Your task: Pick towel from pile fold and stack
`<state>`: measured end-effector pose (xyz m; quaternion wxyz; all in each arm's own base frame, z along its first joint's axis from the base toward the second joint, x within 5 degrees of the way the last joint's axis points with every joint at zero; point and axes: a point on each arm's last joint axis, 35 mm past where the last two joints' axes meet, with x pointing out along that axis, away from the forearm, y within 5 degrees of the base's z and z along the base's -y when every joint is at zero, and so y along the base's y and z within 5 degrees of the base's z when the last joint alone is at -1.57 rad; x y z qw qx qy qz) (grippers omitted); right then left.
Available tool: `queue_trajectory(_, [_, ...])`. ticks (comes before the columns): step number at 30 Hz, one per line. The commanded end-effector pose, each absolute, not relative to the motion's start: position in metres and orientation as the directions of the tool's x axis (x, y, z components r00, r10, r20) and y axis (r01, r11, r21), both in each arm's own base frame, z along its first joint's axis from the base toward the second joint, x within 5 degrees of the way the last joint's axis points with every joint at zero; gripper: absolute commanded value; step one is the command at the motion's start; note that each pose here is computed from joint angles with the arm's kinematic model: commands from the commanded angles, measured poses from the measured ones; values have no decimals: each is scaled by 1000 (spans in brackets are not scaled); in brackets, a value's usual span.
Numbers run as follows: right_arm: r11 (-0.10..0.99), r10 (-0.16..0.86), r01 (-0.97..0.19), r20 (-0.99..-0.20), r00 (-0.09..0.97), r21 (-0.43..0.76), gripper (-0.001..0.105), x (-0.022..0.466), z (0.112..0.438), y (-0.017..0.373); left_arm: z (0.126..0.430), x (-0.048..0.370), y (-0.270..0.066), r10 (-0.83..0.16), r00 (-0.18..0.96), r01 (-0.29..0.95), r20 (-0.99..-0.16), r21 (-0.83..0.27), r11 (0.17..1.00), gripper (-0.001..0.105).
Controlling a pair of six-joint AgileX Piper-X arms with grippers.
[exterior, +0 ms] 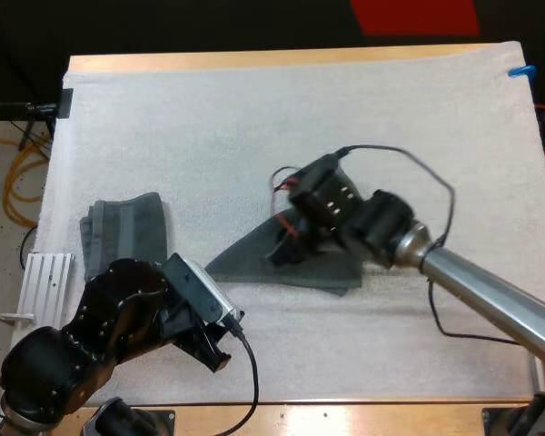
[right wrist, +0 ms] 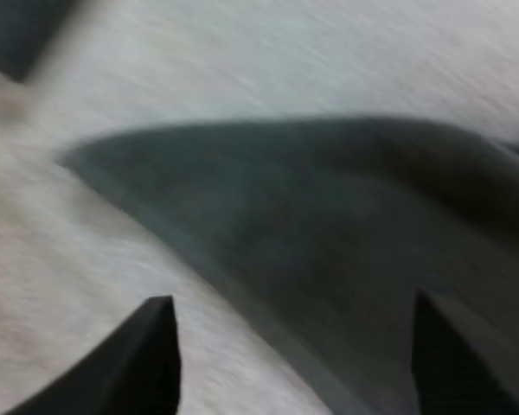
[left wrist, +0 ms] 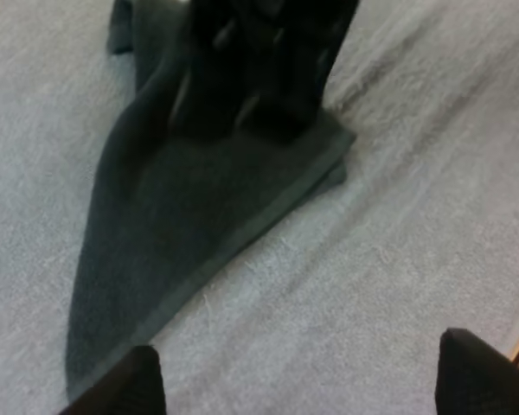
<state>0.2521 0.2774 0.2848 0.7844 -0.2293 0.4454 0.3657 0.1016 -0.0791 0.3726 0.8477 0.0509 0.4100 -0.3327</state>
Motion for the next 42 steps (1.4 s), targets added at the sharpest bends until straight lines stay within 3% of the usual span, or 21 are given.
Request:
queue_trajectory(1, [651, 330, -758, -883, 334, -43, 52, 255, 285, 266, 372, 103, -79, -503, 458, 598, -732, -165, 785, 62])
queue_trajectory(5, [728, 244, -685, -930, 276, -12, 52, 268, 267, 234, 372, 103, -78, -479, 477, 583, -737, -142, 800, 62])
queue_trajectory(12, [787, 192, -611, -976, 101, 92, 52, 255, 215, 206, 372, 103, -78, -479, 477, 583, -737, -143, 800, 62])
queue_trajectory(15, [820, 176, -562, -982, 73, 106, 52, 247, 195, 199, 372, 103, -78, -479, 477, 583, -737, -143, 800, 62])
queue_trajectory(25, [903, 330, -312, -942, 59, 297, 52, 257, 154, 169, 372, 103, -78, -479, 477, 583, -737, -143, 800, 62])
queue_trajectory(35, [829, 527, -198, -849, -38, 523, 52, 269, 135, 163, 372, 103, -78, -479, 477, 583, -737, -143, 800, 62])
queue_trajectory(42, [834, 524, -148, -847, -88, 532, 49, 269, 120, 164, 372, 103, -78, -477, 474, 583, -740, -143, 800, 62])
